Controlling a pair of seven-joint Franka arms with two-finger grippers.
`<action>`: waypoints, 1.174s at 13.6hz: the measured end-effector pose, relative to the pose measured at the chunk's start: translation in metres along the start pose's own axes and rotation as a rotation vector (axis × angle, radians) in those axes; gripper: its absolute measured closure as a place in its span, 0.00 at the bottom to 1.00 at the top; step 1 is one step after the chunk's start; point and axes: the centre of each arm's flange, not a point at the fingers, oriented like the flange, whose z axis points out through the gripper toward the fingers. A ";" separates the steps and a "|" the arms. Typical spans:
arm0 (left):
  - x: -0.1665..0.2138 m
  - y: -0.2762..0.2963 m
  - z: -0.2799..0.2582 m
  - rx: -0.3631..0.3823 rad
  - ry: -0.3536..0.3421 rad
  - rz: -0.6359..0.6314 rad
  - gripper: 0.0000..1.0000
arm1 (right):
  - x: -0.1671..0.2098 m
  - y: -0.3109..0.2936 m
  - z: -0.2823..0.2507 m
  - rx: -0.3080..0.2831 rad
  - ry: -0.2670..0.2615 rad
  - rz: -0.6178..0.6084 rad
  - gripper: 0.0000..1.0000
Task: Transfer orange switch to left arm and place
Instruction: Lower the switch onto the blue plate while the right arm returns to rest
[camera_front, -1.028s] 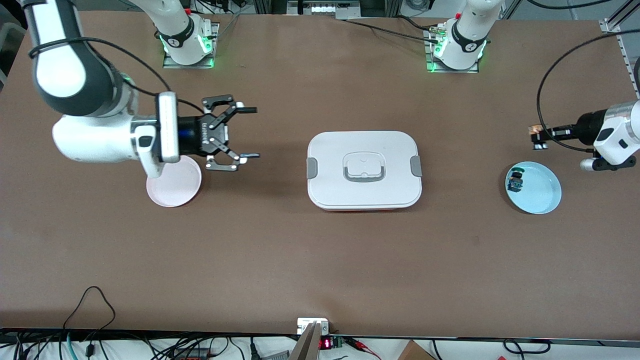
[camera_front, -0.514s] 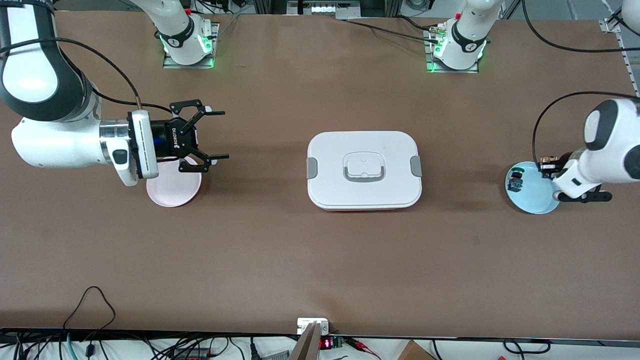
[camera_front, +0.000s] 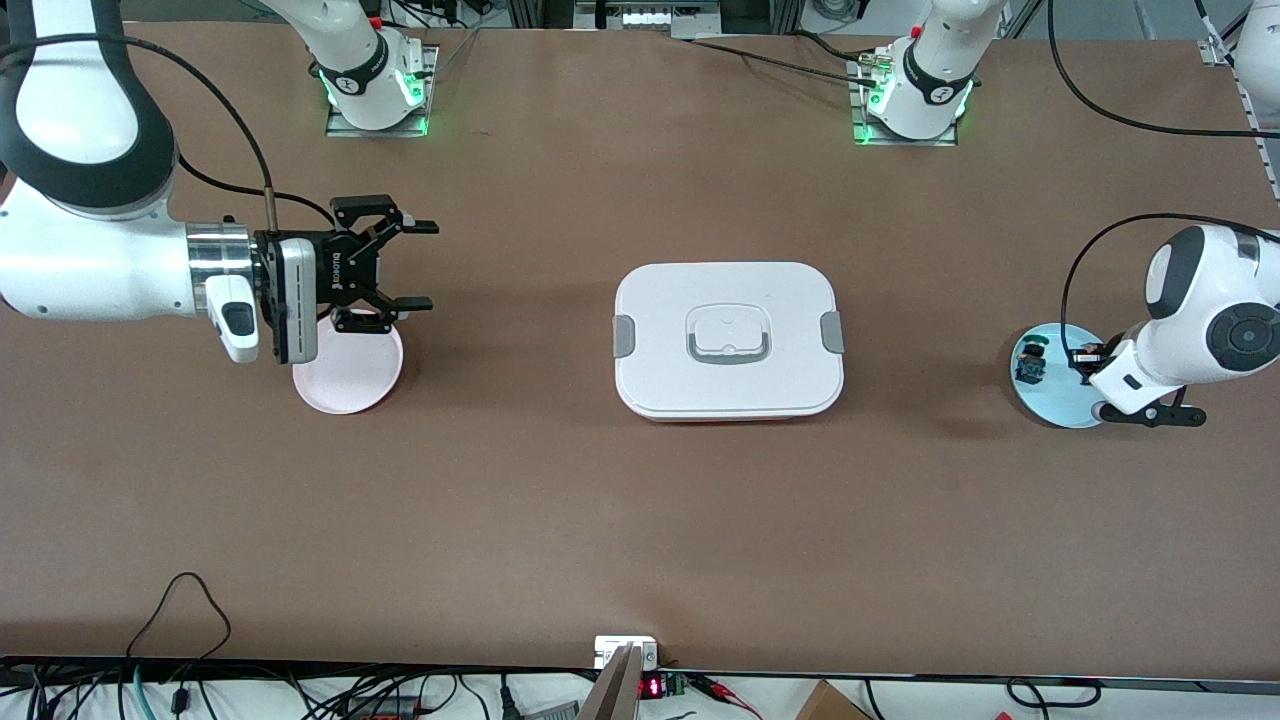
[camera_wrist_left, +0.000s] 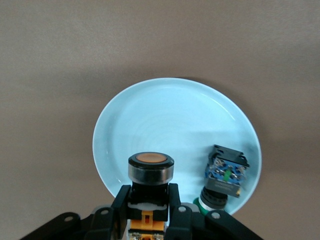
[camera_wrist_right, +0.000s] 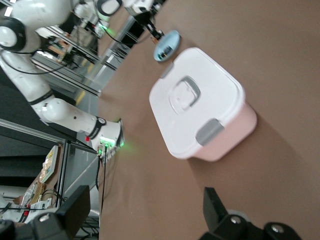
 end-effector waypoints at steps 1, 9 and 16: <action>0.002 -0.001 0.007 0.000 0.004 0.005 0.66 | -0.001 0.000 -0.003 -0.035 -0.031 0.065 0.00; 0.010 -0.010 0.038 -0.014 0.005 0.010 0.66 | -0.021 0.017 -0.031 -0.376 -0.232 0.452 0.00; 0.009 -0.014 0.050 -0.025 -0.003 0.002 0.66 | -0.049 0.026 -0.065 -0.727 -0.492 0.585 0.00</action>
